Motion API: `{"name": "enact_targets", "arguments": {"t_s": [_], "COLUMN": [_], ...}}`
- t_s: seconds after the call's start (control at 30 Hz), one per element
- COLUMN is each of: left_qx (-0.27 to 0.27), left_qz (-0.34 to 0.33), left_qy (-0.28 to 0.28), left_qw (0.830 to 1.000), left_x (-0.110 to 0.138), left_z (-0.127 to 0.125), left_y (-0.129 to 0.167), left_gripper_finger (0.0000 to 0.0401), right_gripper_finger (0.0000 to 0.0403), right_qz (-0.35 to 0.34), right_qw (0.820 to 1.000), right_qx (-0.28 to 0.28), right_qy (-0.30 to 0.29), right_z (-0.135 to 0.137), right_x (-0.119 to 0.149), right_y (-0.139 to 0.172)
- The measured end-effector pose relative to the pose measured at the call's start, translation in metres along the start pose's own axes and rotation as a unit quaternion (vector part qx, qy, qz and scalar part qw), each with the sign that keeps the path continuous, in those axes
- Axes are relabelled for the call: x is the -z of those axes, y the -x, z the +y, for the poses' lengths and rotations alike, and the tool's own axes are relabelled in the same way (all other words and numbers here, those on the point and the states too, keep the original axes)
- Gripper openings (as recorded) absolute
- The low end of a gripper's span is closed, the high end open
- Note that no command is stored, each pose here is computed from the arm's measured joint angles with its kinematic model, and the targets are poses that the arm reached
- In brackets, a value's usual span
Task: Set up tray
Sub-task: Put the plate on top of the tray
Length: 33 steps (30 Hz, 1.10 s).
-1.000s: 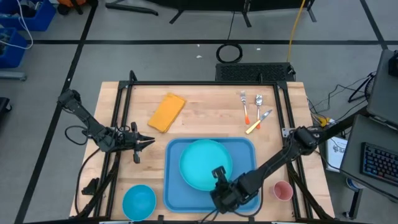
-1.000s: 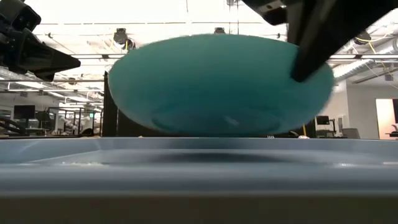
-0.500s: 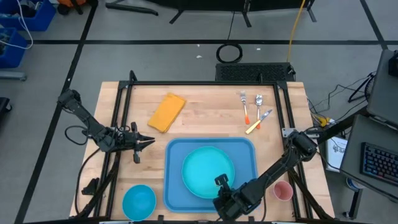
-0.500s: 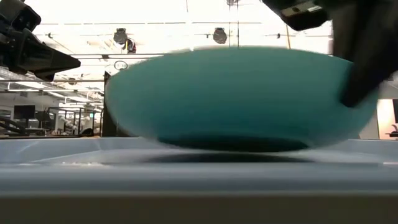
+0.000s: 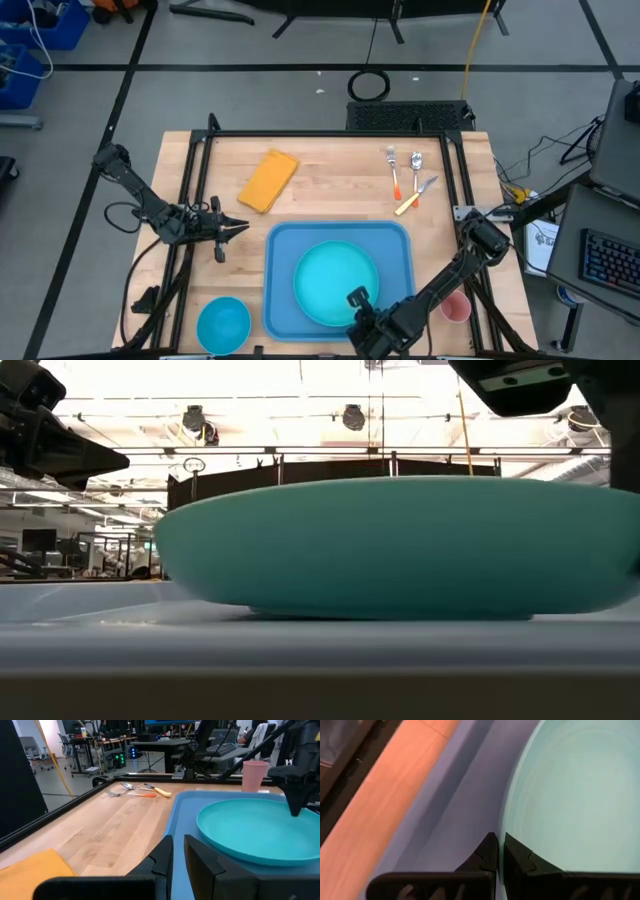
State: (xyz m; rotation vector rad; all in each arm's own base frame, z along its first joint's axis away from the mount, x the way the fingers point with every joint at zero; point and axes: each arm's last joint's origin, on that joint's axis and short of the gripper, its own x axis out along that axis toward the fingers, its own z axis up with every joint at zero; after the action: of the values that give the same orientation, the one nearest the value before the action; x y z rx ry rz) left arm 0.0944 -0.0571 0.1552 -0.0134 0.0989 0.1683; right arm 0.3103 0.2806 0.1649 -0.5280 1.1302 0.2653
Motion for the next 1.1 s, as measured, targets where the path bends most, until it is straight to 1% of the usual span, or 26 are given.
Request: {"name": "enact_targets", "arguments": {"t_s": [0.13,0.27,0.67,0.83,0.97,1.1], "left_qx": [0.000,0.000,0.000,0.000,0.000,0.000], "left_qz": [0.000,0.000,0.000,0.000,0.000,0.000], "left_qy": [0.000,0.000,0.000,0.000,0.000,0.000], "left_qw": [1.000,1.000,1.000,1.000,1.000,1.000], "left_x": [0.000,0.000,0.000,0.000,0.000,0.000], "left_z": [0.000,0.000,0.000,0.000,0.000,0.000], "left_y": [0.000,0.000,0.000,0.000,0.000,0.000], "left_gripper_finger": [0.0051,0.0051,0.0051,0.0051,0.0051,0.0051], "right_gripper_finger": [0.0000,0.0000,0.0000,0.0000,0.0000,0.0000], "right_qz": [0.006,0.011,0.017,0.033,0.043,0.037], "right_qw": [1.000,0.999,0.999,0.999,0.999,0.999], "right_qx": [-0.010,-0.032,-0.030,-0.009,-0.004,-0.006], "right_qy": [-0.001,-0.001,-0.001,-0.002,-0.004,-0.005], "right_z": [0.001,0.004,0.005,0.003,0.002,0.003], "right_x": [0.001,0.001,0.002,0.006,0.008,0.007], "right_y": [-0.002,-0.006,-0.010,-0.010,-0.010,-0.010]}}
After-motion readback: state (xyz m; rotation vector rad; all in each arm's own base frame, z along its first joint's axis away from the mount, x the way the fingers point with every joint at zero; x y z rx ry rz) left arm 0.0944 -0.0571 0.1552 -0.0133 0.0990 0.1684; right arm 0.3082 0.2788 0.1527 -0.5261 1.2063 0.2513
